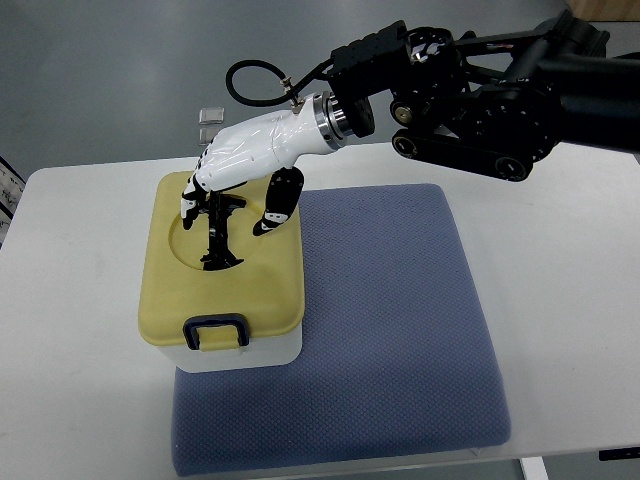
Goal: Open white storage box with right hand
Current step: 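Close the right hand's fingers around the black handle on the yellow lid, then lift the yellow lid off the box with the right hand, moving it aside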
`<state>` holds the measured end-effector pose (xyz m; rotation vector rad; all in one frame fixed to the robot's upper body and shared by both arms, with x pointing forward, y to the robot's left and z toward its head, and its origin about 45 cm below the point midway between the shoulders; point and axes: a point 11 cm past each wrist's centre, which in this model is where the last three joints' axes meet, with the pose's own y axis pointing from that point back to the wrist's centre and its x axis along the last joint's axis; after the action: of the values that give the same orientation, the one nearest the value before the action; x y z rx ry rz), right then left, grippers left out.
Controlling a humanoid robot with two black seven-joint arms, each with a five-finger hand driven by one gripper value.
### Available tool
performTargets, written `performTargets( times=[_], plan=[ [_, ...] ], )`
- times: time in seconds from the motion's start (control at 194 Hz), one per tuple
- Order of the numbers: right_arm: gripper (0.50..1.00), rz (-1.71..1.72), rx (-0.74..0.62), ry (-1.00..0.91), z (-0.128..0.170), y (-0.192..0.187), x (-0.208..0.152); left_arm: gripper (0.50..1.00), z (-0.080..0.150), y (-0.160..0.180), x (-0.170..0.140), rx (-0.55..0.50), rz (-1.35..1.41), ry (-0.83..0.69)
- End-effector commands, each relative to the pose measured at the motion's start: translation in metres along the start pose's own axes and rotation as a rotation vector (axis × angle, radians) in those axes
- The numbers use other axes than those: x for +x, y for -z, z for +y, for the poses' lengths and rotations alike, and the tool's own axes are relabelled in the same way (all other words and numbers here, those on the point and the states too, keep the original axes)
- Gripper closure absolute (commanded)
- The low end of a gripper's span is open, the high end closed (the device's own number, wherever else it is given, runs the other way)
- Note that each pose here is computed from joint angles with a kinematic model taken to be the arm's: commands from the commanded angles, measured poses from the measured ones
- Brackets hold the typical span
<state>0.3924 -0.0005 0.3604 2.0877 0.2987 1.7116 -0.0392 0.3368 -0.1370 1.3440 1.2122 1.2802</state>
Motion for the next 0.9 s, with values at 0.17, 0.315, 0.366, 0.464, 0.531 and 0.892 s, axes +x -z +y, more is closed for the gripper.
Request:
performTargets(
  times=[0.17,0.315,0.366,0.464,0.531,0.892],
  plan=[
    [0.736,0.0,0.01,0.001,-0.007,0.003,-0.001,0.5,0.0,0.0,0.0,0.0,0.0,0.0],
    [0.74,-0.001,-0.009,-0.002,-0.012,0.001,-0.003,0.5,0.0,0.0,0.0,0.0,0.0,0.0],
    [0.764,0.003,-0.014,-0.006,-0.013,0.001,-0.002,0.5,0.0,0.0,0.0,0.0,0.0,0.0],
    [0.824,0.001,-0.015,-0.006,-0.013,0.0,-0.003,0.5,0.0,0.0,0.0,0.0,0.001,0.0],
    [0.848,-0.001,-0.013,-0.004,-0.014,0.001,-0.003,0.5,0.0,0.0,0.0,0.0,0.0,0.0],
    [1.0,-0.008,-0.008,-0.011,-0.016,0.002,-0.003,0.5,0.0,0.0,0.0,0.0,0.0,0.0]
  ],
)
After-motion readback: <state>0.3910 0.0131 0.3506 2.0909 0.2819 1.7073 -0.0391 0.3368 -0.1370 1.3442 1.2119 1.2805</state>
